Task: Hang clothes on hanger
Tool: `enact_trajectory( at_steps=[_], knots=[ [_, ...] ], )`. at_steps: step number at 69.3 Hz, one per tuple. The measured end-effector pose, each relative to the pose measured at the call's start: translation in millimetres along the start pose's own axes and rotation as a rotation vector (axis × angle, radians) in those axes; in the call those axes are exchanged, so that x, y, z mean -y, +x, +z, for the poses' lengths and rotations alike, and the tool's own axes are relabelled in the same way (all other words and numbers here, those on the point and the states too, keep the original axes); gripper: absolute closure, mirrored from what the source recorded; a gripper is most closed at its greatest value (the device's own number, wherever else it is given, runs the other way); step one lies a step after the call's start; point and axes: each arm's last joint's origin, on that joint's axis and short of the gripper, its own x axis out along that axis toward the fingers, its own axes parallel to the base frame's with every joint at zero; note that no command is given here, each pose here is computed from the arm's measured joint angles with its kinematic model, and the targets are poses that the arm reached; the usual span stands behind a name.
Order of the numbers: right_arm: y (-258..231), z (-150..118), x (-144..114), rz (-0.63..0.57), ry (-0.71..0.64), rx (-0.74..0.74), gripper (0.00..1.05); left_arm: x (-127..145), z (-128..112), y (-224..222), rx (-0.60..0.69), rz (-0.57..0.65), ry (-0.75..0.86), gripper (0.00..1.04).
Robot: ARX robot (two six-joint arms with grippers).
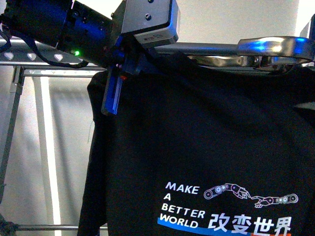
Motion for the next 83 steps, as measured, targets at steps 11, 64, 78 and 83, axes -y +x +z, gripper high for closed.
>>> enact_trajectory(
  at_steps=[11,64,78,83],
  knots=[
    [20.3,-2.6,6.0,0.0,0.031,-0.011,0.15,0.0,-0.1,0.0,-0.002,0.0,0.0,1.01],
    [0.9,-13.2,-13.1,0.158,0.149,0.029,0.95,-3.0,1.8,-2.2,0.009,0.013,0.011,0.45],
    [-21.1,-18.2,-11.7,0.169,0.166,0.021,0.95,-3.0,1.6,-2.2,0.0,0.013,0.008,0.19],
    [-26.1,-22.8,-14.9,0.188,0.18,0.01,0.95,-3.0,1.4,-2.2,-0.006,0.013,0.006,0.1]
  ],
)
